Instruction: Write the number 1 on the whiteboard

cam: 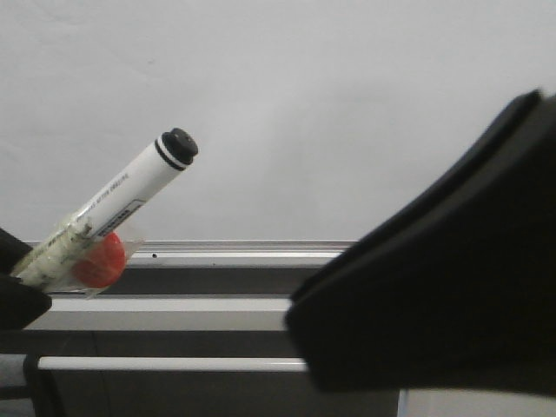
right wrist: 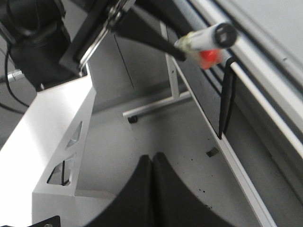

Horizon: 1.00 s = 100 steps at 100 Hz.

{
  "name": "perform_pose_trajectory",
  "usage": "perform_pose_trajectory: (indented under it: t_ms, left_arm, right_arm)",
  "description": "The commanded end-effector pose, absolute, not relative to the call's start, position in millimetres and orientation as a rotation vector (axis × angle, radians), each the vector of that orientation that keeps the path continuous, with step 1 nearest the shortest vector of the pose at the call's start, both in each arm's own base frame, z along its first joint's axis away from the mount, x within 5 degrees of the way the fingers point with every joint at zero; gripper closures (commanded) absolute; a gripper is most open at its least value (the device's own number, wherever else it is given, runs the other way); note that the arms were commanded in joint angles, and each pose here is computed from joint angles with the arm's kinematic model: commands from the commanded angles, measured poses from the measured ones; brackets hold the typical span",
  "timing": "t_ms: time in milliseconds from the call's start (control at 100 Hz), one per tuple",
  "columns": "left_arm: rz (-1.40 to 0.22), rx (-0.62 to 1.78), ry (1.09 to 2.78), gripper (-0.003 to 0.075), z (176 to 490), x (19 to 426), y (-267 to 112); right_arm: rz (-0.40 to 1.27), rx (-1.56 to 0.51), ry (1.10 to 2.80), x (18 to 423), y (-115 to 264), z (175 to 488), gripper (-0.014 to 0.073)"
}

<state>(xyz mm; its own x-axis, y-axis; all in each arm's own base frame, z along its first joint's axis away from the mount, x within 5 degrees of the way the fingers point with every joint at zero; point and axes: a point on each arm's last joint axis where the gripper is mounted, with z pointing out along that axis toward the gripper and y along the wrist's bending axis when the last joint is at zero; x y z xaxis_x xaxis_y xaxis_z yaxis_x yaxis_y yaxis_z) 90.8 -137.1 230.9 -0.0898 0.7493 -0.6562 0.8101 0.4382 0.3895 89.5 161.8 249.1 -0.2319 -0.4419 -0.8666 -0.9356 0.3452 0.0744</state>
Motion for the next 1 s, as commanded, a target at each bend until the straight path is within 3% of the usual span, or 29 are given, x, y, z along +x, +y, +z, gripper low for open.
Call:
perform_pose_trajectory:
  t_ms: [0,110,280,350,990]
  left_arm:
    - [-0.128,1.308,1.798,0.0741,242.9,91.7,-142.8]
    - [-0.125,1.307,1.8,0.0741,242.8,91.8,-142.6]
    - [-0.084,1.299,1.83,0.0741,241.3,93.1,-139.3]
    - [-0.081,1.299,1.832,0.0741,241.2,93.2,-139.0]
    - [-0.103,1.356,1.712,0.0741,245.7,92.4,-145.0]
  right_arm:
    - [0.771,-1.176,1.776,93.9,177.8,262.4,0.0653]
    - [0.789,-1.217,1.72,90.9,193.9,273.9,0.0578]
    - [0.782,-1.174,1.672,92.5,193.5,288.0,0.0304]
    - [0.771,-1.155,1.66,93.1,191.5,290.8,0.0242]
    - [0.512,-0.983,1.567,114.8,181.7,302.6,0.024]
